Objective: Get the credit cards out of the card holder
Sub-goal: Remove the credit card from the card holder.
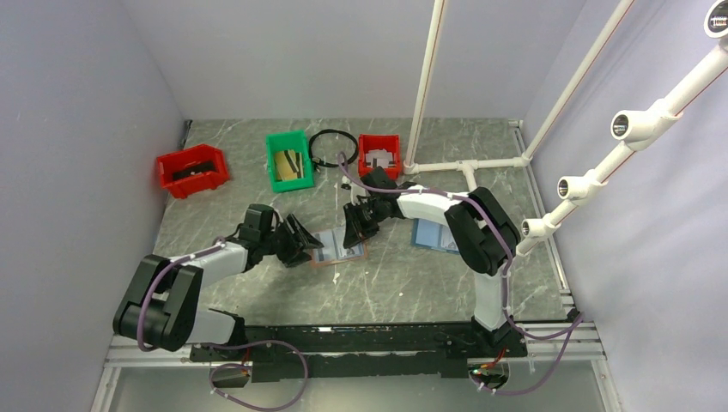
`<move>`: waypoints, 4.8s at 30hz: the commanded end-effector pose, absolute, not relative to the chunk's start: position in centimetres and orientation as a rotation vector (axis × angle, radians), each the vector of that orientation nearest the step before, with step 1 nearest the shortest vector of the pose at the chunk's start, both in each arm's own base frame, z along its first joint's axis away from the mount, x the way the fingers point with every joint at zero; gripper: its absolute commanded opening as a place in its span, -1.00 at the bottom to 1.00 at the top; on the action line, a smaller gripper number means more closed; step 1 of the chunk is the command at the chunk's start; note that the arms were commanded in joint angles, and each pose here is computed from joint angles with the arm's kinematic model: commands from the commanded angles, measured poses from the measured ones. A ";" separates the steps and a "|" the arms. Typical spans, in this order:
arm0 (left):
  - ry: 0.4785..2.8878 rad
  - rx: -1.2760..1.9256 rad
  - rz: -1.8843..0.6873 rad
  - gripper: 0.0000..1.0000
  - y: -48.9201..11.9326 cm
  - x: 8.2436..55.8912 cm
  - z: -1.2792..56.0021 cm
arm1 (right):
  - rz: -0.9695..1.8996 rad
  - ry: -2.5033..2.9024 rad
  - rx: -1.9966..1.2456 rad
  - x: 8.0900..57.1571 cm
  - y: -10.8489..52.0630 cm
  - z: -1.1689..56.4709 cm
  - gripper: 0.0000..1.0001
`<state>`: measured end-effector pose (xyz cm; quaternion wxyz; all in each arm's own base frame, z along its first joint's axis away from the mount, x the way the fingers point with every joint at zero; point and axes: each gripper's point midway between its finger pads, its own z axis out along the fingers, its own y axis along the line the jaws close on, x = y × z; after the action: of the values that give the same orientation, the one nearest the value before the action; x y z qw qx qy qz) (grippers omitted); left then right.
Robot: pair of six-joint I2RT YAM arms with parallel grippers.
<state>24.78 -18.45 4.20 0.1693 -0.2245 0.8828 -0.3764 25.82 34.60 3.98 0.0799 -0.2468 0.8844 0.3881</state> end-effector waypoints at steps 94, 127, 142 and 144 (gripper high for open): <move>2.259 -0.534 -1.291 0.35 -22.7 27.8 8.9 | 1.509 2.595 -0.597 26.0 34.8 6.6 -1.00; 2.216 -0.603 -1.411 0.55 -21.6 25.8 10.9 | 1.966 2.318 -0.604 24.3 35.1 13.4 -1.00; 2.314 -0.745 -1.301 0.52 -20.5 25.1 6.8 | 1.377 2.705 -0.525 25.3 33.2 3.7 -1.00; 2.304 -0.725 -1.314 0.52 -20.7 25.3 6.7 | 1.308 2.720 -0.554 25.4 33.1 3.1 -1.00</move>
<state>24.72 -20.80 7.06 0.1840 -0.2585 0.8239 -0.4697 24.52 33.60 4.73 0.0087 -0.1501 0.8587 0.4899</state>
